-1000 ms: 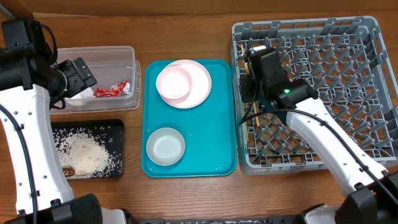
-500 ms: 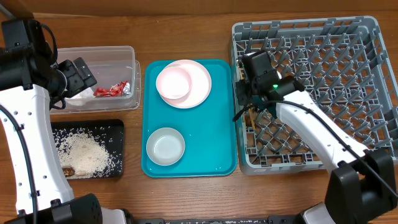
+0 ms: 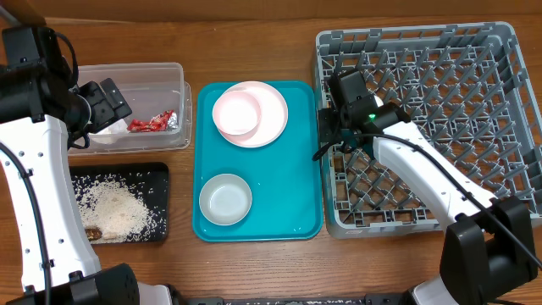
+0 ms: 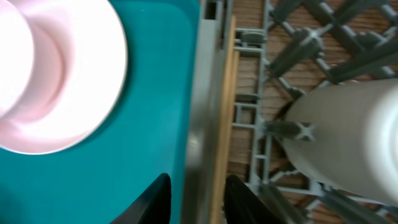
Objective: Sort waste into correct bins and load items into the dishwasher
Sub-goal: 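Move the right gripper over the small white bowl on the tray, then lower the right gripper and grasp the rim of the white bowl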
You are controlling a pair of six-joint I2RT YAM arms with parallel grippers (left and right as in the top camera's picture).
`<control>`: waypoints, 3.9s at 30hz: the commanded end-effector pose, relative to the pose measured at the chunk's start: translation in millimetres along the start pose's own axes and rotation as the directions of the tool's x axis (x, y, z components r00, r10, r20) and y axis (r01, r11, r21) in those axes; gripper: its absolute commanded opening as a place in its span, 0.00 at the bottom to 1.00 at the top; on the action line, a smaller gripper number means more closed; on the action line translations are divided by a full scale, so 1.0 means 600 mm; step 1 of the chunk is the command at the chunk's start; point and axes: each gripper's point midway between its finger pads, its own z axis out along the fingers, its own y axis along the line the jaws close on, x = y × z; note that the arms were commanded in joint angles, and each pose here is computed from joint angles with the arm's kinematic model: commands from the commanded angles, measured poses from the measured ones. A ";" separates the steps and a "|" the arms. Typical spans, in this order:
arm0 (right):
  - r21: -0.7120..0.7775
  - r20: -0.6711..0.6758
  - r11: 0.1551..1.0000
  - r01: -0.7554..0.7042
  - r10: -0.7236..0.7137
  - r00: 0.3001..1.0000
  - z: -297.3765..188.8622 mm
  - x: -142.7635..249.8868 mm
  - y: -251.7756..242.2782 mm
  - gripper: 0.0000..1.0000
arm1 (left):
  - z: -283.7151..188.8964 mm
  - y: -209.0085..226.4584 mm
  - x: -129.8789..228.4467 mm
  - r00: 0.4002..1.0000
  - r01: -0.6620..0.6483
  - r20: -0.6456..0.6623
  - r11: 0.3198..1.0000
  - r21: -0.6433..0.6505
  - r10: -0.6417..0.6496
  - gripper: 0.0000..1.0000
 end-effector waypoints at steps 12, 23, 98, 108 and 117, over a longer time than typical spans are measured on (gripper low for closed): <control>-0.293 -0.102 0.955 -0.040 0.011 0.995 -0.011 0.029 0.084 0.45 | 0.003 0.000 -0.001 1.000 0.019 -0.006 1.000 0.004 -0.019 1.00; -0.555 -0.200 0.828 -0.079 -0.040 0.979 -0.053 0.059 0.165 0.52 | 0.003 0.000 -0.001 1.000 0.019 -0.006 1.000 0.004 -0.019 1.00; -0.338 -0.028 0.827 0.449 -0.486 0.874 0.006 0.237 0.385 0.59 | 0.003 0.000 -0.001 1.000 0.019 -0.006 1.000 0.004 -0.019 1.00; -0.253 -0.010 0.850 0.463 -0.481 0.877 0.039 0.247 0.350 0.58 | 0.003 0.000 -0.001 1.000 0.019 -0.006 1.000 0.004 -0.019 1.00; -0.055 0.047 0.879 0.473 -0.471 0.881 0.049 0.206 0.306 0.55 | 0.003 0.000 -0.001 1.000 0.019 -0.006 1.000 0.004 -0.019 1.00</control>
